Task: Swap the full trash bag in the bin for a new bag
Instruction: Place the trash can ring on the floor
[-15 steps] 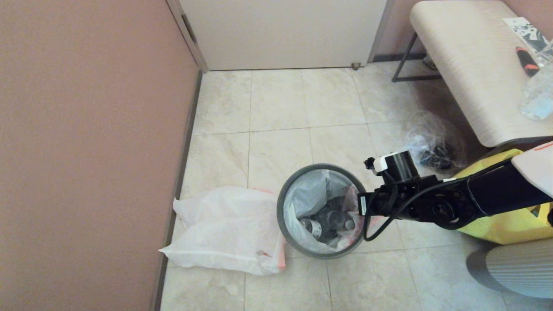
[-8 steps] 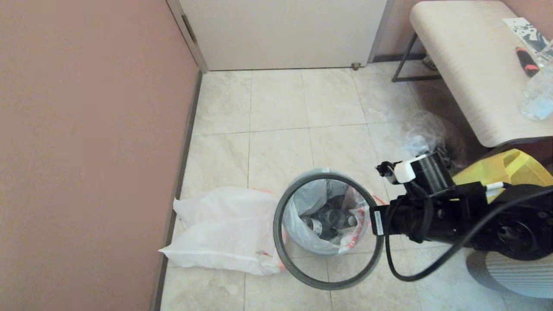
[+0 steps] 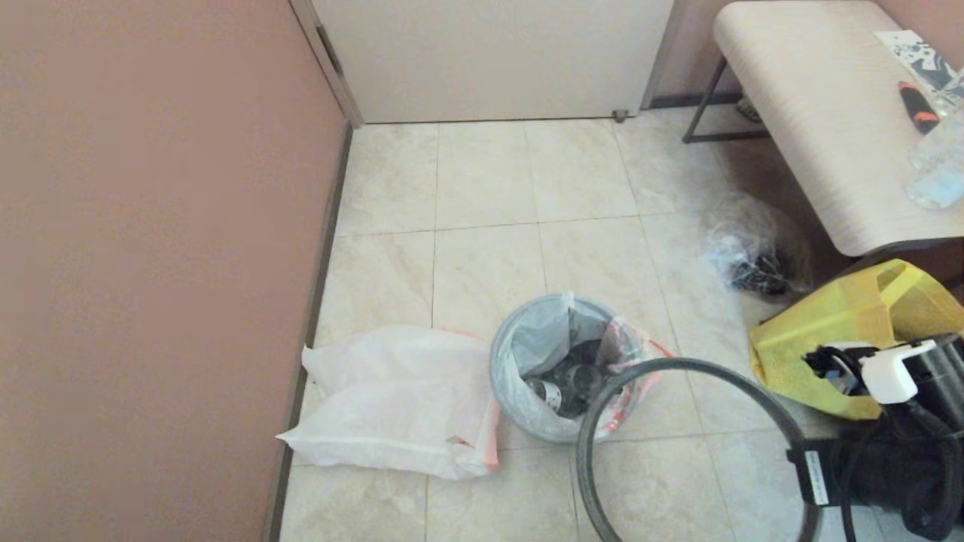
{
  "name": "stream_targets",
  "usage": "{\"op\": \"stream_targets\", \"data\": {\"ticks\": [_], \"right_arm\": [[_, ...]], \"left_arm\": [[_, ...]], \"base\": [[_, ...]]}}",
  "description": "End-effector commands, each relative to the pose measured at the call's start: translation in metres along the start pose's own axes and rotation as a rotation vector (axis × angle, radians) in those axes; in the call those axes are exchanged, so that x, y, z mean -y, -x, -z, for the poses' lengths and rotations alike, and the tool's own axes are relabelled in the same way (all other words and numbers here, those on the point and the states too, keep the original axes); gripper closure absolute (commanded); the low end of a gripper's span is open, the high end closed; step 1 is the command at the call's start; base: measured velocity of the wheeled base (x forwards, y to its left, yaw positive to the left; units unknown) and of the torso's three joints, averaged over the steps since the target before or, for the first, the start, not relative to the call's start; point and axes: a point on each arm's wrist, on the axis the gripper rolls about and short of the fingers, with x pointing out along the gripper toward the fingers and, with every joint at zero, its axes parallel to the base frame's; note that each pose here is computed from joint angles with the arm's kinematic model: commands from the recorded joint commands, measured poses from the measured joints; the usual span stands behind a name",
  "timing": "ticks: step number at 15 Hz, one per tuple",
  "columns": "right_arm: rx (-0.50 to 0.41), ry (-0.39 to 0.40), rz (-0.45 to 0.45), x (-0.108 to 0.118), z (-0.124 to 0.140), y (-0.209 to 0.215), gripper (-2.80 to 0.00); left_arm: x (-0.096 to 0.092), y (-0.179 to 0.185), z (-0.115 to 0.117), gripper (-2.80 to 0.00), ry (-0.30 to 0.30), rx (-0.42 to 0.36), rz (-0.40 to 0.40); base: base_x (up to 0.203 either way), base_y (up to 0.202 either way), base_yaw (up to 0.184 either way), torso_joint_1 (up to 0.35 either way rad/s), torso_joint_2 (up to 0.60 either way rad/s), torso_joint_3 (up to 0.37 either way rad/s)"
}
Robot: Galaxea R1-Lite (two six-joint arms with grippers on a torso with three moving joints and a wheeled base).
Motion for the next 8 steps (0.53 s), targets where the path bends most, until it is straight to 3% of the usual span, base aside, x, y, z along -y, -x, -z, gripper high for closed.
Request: {"op": "stream_targets", "data": {"ticks": [1,5,8], "right_arm": [[-0.039,-0.041,0.065,0.016,0.011,-0.005,0.00],[-0.176,-0.160,0.244,0.061,0.020,-0.035,0.00],[-0.309,-0.145,0.272,0.077,0.029,-0.084,0.00]], "left_arm": [[0.000,0.000,0.000,0.00,0.000,0.001,0.000],[0.000,0.000,0.000,0.00,0.000,0.001,-0.001],[0.000,0.000,0.000,0.00,0.000,0.001,0.000]], "base": [[0.000,0.000,0.000,0.000,0.00,0.000],[0.000,0.000,0.000,0.000,0.00,0.000],[0.000,0.000,0.000,0.000,0.00,0.000]]}}
